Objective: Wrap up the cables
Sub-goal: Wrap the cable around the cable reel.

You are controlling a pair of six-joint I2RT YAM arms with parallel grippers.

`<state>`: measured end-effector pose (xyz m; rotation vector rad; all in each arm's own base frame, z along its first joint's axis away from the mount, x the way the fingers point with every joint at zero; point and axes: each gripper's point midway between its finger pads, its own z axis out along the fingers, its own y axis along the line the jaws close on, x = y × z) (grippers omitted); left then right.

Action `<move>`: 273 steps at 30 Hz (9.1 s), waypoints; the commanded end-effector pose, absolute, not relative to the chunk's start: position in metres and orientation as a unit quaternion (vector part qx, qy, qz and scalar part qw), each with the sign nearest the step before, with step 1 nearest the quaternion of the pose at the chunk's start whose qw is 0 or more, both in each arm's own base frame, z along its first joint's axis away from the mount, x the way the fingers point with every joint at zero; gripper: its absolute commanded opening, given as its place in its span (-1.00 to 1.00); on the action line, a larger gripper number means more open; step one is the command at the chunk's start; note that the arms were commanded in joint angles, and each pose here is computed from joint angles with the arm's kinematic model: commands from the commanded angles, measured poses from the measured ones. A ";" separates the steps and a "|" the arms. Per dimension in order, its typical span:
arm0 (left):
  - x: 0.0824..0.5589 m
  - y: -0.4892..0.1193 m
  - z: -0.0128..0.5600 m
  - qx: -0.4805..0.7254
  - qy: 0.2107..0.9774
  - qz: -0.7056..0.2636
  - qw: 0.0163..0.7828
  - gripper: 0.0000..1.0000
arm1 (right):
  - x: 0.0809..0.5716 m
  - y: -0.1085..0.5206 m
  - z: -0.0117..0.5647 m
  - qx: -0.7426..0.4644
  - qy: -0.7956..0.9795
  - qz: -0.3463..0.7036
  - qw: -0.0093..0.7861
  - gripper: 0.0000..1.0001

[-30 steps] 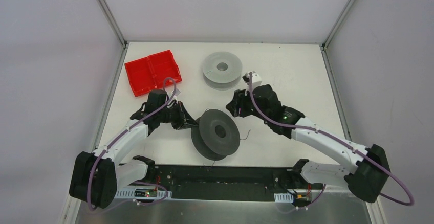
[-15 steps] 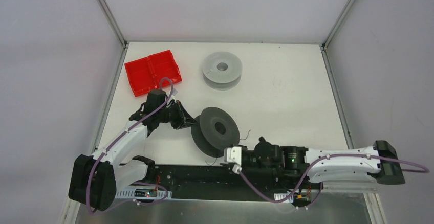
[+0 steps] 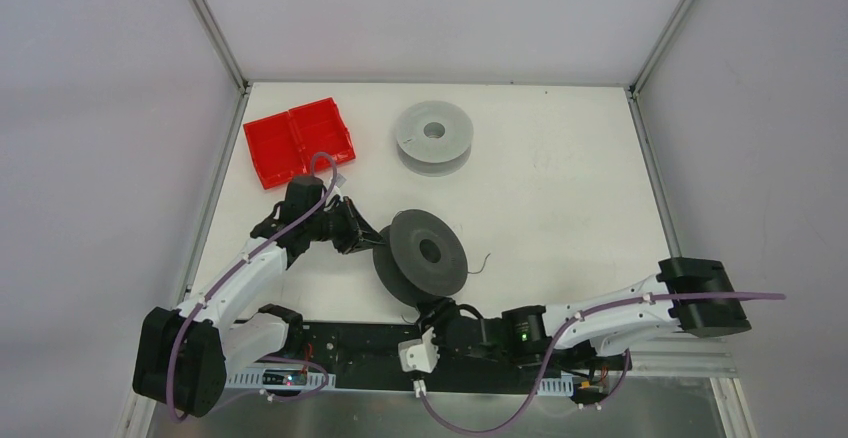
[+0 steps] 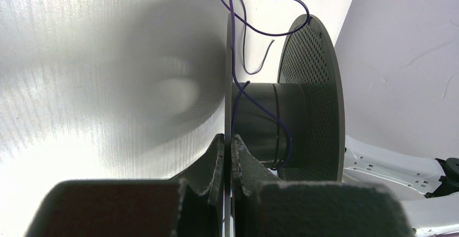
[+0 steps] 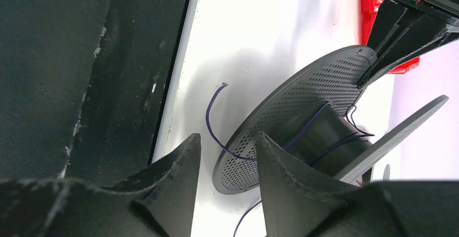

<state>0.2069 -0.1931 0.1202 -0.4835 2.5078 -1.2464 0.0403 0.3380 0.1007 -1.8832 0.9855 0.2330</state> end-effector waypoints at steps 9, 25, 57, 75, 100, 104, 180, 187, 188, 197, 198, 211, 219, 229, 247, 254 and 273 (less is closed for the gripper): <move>0.212 -0.197 0.142 -0.160 0.863 -0.448 0.168 -1.00 | 0.045 0.366 0.125 -0.745 0.396 0.072 0.531 -0.39; 0.214 -0.195 0.139 -0.151 0.868 -0.439 0.177 -1.00 | 0.070 0.391 0.161 -0.601 0.516 0.135 0.595 -1.00; 0.204 -0.183 0.106 -0.186 0.872 -0.415 0.180 -0.39 | 0.137 0.393 0.117 -0.446 0.664 0.066 0.597 -1.00; 0.203 -0.170 0.082 -0.197 0.871 -0.394 0.218 -0.31 | 0.138 0.386 0.113 -0.402 0.690 0.102 0.594 -1.00; 0.236 -0.171 0.109 -0.122 0.886 -0.360 0.265 -0.21 | 0.201 0.143 0.541 -0.100 0.557 0.106 0.818 -1.00; 0.245 -0.175 0.117 -0.107 0.885 -0.363 0.271 -0.19 | 0.220 0.137 0.564 -0.096 0.550 0.047 0.828 -1.00; 0.237 -0.169 0.179 0.116 0.911 -0.165 0.359 -1.00 | 0.286 0.005 0.683 0.030 0.498 -0.119 0.859 -1.00; 0.235 -0.167 0.174 0.121 0.914 -0.159 0.354 -1.00 | 0.302 0.013 0.660 0.013 0.523 -0.116 0.844 -1.00; 0.235 -0.167 0.174 0.121 0.914 -0.159 0.353 -1.00 | 0.303 0.014 0.660 0.013 0.523 -0.115 0.844 -1.00; 0.235 -0.166 0.173 0.124 0.915 -0.156 0.352 -1.00 | 0.279 -0.002 0.705 0.053 0.469 -0.119 0.874 -1.00; 0.235 -0.166 0.174 0.124 0.914 -0.157 0.353 -1.00 | 0.279 -0.001 0.705 0.051 0.469 -0.116 0.874 -1.00; 0.238 -0.155 0.172 0.110 0.921 -0.126 0.353 -1.00 | 0.278 -0.014 0.716 0.086 0.448 -0.135 0.879 -1.00; 0.238 -0.161 0.180 0.115 0.917 -0.141 0.355 -1.00 | 0.241 -0.021 0.734 0.094 0.404 -0.115 0.903 -1.00; 0.234 -0.177 0.188 0.156 0.903 -0.182 0.358 -1.00 | 0.288 0.045 0.586 0.007 0.550 0.036 0.834 -1.00; 0.261 -0.187 0.210 0.140 0.910 -0.113 0.374 -1.00 | 0.262 0.024 0.344 0.085 0.744 0.024 0.663 -1.00; 0.261 -0.205 0.216 0.134 0.911 -0.142 0.363 -1.00 | 0.261 0.038 0.343 0.062 0.752 0.054 0.654 -1.00; 0.275 -0.120 0.236 0.052 0.906 -0.066 0.414 -0.08 | 0.256 0.060 0.342 0.011 0.752 0.098 0.652 -1.00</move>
